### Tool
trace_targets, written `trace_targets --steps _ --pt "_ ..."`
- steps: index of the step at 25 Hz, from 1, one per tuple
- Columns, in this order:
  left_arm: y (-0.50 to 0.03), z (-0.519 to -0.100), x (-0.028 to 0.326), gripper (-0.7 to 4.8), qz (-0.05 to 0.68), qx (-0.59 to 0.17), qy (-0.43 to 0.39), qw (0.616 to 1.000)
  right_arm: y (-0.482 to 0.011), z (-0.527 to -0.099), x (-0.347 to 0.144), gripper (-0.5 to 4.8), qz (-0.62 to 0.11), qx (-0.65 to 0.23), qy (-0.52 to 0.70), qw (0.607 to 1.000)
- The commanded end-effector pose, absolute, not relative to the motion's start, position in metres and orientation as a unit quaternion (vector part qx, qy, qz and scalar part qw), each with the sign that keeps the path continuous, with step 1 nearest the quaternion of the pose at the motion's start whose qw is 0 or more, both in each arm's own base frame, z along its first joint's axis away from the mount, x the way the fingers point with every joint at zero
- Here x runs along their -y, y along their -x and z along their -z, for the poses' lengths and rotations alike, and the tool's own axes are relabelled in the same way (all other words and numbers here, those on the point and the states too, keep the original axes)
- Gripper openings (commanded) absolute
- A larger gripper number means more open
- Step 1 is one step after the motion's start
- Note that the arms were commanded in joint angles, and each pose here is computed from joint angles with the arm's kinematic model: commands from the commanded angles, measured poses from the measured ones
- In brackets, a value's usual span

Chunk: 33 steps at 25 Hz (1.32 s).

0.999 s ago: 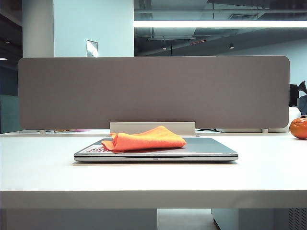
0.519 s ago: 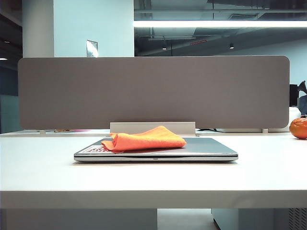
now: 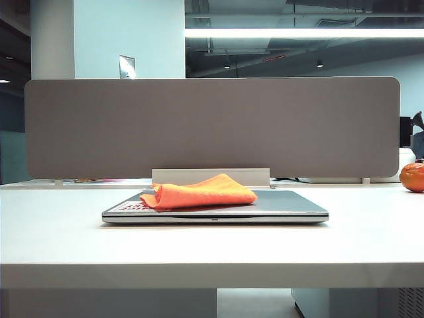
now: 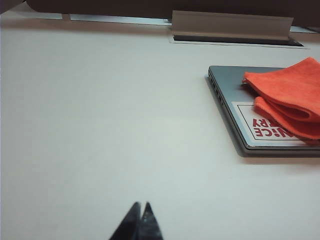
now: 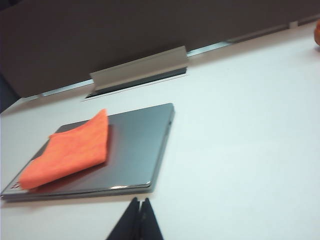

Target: Pick up the orange rag and put it over the laptop.

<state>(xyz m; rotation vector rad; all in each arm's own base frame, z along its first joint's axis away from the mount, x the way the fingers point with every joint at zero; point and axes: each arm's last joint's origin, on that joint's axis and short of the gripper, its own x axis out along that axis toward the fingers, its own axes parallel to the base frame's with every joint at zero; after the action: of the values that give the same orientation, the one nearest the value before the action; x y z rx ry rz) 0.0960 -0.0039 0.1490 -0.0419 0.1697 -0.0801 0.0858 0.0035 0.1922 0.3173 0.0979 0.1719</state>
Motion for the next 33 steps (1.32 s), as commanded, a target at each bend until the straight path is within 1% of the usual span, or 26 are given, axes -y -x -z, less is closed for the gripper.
trace_targets --steps 1,6,8,16,33 --pt "-0.096 -0.149 0.004 -0.06 0.042 -0.089 0.022 0.995 -0.092 -0.179 -0.002 -0.05 -0.059 -0.027 -0.122 0.990" --pt "-0.096 -0.149 0.004 -0.06 0.043 -0.089 0.022 0.995 -0.097 -0.158 0.002 -0.05 0.002 -0.040 -0.096 0.995" --pt "-0.096 -0.149 0.004 -0.06 0.042 -0.089 0.022 0.995 -0.097 -0.154 0.002 -0.05 0.011 -0.051 -0.095 0.994" --pt "-0.096 -0.149 0.004 -0.06 0.042 -0.089 0.022 0.995 -0.096 -0.146 0.002 -0.05 0.012 -0.092 -0.063 0.994" --pt "-0.096 -0.149 0.004 -0.06 0.042 -0.089 0.022 0.995 -0.096 -0.146 0.002 -0.05 0.010 -0.091 -0.054 0.994"
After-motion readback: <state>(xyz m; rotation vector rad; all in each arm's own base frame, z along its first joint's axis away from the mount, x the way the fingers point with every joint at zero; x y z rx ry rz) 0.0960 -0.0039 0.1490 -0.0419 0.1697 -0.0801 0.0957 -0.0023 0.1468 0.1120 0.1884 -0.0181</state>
